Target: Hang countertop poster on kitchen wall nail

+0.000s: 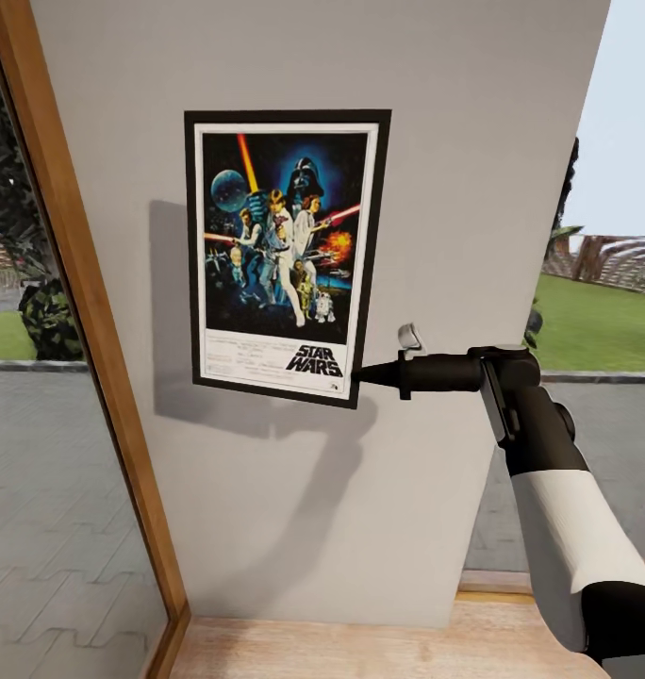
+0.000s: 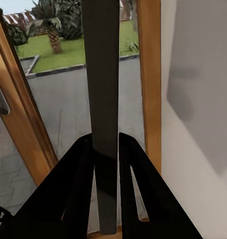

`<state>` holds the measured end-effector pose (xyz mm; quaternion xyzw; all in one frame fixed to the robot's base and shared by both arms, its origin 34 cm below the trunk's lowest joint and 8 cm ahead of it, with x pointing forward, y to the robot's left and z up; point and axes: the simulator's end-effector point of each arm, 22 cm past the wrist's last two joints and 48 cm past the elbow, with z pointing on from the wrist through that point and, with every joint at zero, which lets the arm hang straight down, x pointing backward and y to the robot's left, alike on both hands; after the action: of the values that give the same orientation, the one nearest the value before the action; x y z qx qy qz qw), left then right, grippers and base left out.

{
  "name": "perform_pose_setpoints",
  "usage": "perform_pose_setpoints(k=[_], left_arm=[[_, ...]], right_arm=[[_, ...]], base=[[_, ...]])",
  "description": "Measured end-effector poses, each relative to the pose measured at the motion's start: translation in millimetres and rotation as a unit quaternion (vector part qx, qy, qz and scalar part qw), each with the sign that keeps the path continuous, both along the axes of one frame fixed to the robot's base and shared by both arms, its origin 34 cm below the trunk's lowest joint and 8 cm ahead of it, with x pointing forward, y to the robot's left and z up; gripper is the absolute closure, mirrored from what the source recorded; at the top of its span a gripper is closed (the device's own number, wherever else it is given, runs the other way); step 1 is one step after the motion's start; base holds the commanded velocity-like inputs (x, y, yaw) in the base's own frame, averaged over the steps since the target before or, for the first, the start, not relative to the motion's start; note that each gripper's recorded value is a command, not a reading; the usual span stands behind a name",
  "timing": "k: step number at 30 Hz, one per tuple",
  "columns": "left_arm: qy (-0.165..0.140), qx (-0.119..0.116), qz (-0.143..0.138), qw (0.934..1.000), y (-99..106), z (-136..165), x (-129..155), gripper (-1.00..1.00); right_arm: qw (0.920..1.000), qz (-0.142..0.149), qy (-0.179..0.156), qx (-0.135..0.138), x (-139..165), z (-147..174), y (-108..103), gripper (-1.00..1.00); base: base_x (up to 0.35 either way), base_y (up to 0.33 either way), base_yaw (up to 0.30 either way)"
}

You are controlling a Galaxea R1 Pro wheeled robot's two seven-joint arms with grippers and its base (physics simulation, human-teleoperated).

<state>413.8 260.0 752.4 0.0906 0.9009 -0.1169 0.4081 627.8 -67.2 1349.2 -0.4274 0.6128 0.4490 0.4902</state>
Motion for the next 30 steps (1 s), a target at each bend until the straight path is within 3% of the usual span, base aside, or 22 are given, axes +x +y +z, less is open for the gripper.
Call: perform_pose_setpoints(k=[30], left_arm=[[0.0,0.0,0.0,1.0,0.0,0.0,0.0,-1.0]], right_arm=[[1.0,0.0,-0.005,-0.003,0.0,-1.1,0.3,1.0]], base=[[0.0,0.0,0.0]])
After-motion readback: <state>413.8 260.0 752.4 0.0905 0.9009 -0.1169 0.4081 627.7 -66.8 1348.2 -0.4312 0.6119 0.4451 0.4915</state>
